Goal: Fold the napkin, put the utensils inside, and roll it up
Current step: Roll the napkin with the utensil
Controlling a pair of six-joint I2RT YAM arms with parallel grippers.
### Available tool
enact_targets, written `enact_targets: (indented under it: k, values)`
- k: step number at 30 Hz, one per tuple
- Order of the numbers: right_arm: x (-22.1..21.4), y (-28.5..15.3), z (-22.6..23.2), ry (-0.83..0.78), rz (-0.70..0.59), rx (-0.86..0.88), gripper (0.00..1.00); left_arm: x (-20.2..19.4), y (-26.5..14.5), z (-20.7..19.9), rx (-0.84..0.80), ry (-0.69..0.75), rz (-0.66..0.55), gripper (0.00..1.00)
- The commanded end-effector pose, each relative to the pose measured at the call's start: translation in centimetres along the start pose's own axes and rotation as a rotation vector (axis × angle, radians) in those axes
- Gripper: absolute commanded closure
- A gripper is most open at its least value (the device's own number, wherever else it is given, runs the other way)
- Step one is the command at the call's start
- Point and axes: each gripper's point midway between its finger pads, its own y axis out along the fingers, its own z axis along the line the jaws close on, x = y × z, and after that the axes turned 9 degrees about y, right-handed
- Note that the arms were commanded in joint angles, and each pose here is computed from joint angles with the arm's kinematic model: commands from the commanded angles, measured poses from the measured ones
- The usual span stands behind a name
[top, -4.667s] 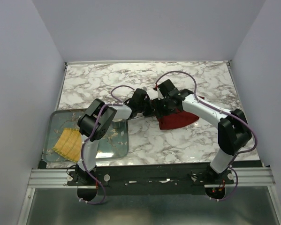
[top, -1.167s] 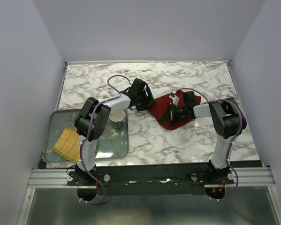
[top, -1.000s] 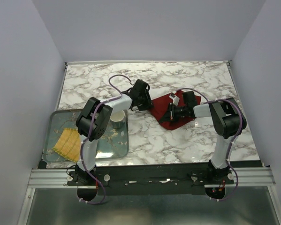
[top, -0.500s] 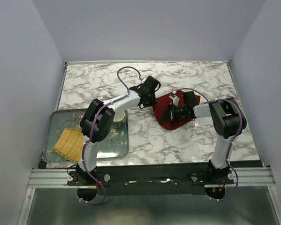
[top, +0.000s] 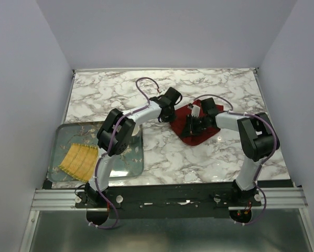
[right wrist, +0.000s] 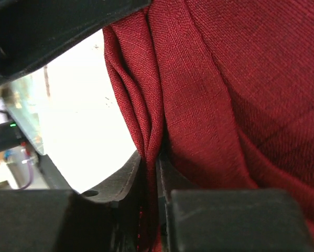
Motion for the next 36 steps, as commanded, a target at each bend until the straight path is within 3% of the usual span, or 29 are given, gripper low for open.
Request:
enact_targets:
  k: [1,12,18,26,35,36]
  values:
    - [-0.7,-1.1,-1.6,-0.073,0.033,-0.194,0.71,-0.1,0.9,1.1,0.054,-0.008,0.004,1.00]
    - [2.4,-3.6,2.4,-0.301,-0.015,-0.400,0.43,-0.8,1.5,1.7,0.054,-0.022,0.036,1.00]
    - [2.8,-1.9,3.4,-0.408,-0.032,-0.458,0.27,-0.7,1.5,1.7,0.044,-0.033,0.038,1.00]
    - [2.3,0.9,3.0,-0.406,-0.101,-0.446,0.27,-1.3,1.6,1.8,0.027,-0.054,0.053,1.00]
    - [3.3,2.4,1.5,-0.350,-0.172,-0.486,0.42,-1.6,1.6,1.5,0.005,-0.069,0.059,1.00]
    - [3.4,2.5,1.1,-0.344,-0.179,-0.505,0.48,-1.6,1.6,1.5,0.004,-0.071,0.060,1.00]
